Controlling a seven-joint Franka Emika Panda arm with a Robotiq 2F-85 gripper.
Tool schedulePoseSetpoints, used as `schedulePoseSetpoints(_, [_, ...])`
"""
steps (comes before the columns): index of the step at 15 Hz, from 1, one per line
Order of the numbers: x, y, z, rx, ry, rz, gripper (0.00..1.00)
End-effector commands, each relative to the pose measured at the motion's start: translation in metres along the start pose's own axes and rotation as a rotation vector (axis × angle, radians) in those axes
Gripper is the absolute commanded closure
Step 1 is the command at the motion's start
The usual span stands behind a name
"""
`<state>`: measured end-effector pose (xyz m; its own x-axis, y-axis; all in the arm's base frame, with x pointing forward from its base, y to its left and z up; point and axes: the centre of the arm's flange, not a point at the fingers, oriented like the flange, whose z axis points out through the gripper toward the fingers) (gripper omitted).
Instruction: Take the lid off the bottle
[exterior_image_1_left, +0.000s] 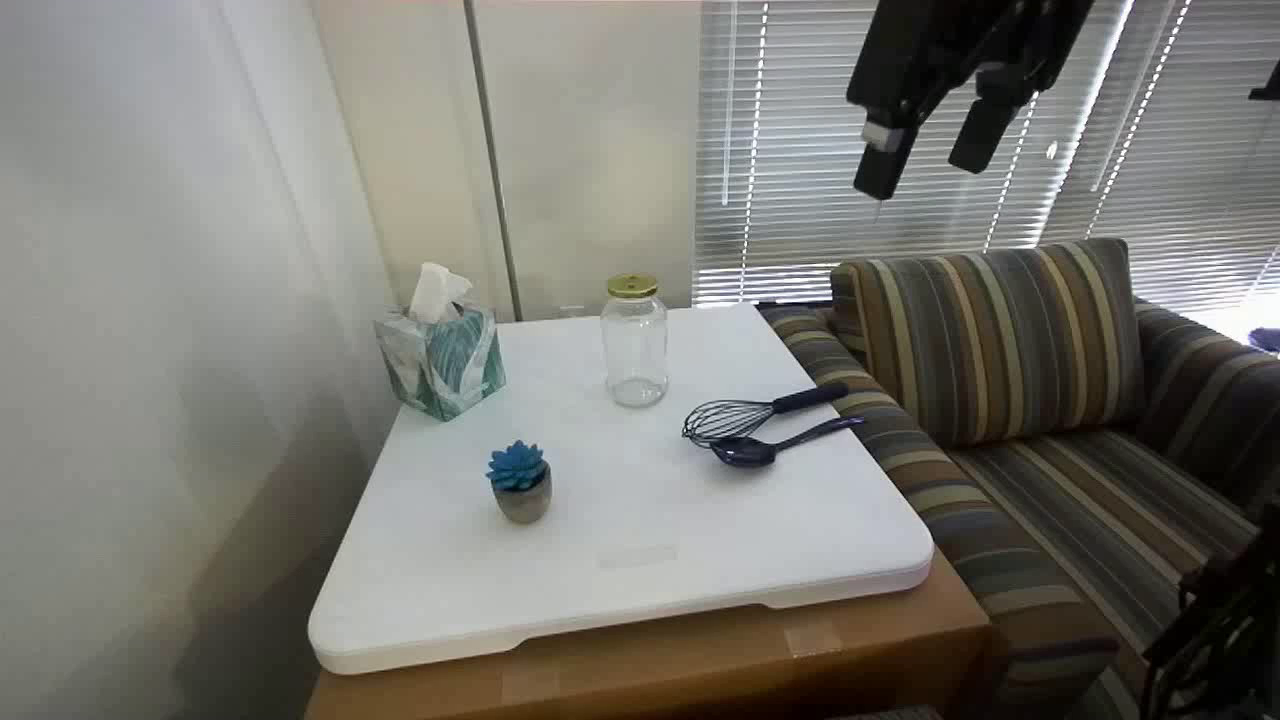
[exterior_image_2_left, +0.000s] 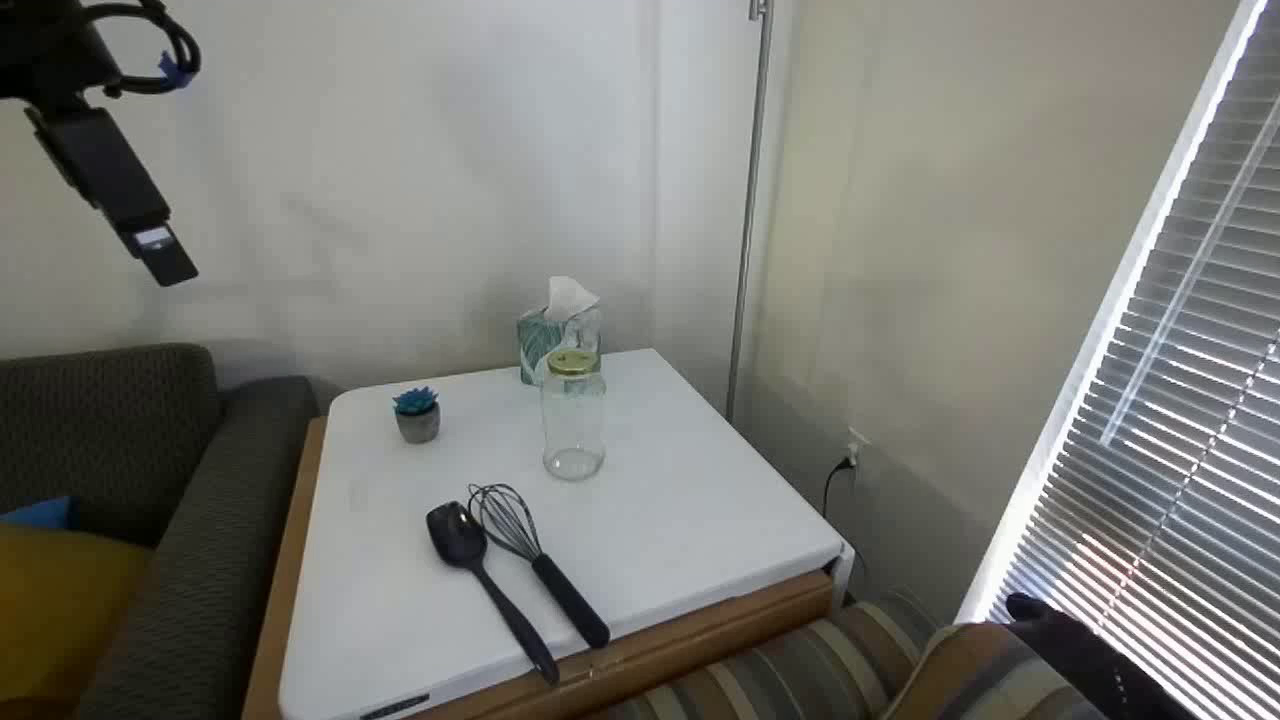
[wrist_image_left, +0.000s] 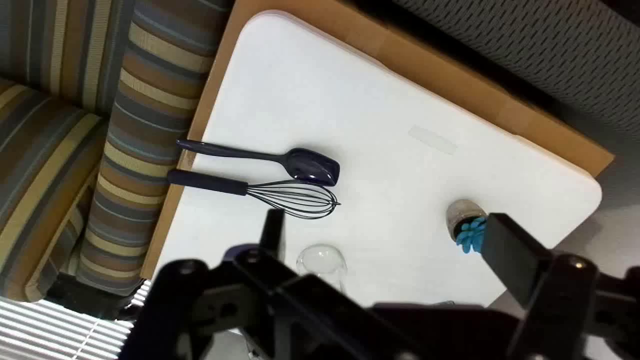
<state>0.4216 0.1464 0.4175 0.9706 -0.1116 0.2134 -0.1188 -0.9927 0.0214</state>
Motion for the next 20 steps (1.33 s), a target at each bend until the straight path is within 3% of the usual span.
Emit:
schedulePoseSetpoints(1, [0.000, 0.000, 0.000, 0.000, 0.000, 0.000, 0.00])
schedulePoseSetpoints(5, [0.023, 0.011, 0.010, 0.054, -0.004, 0.024, 0.00])
schedulePoseSetpoints(15, [0.135, 0.060, 0.037, 0.171, 0.018, 0.168, 0.00])
schedulePoseSetpoints(16, [0.108, 0.057, 0.030, 0.139, 0.013, 0.159, 0.00])
schedulePoseSetpoints(20, [0.113, 0.055, 0.032, 0.142, 0.012, 0.159, 0.00])
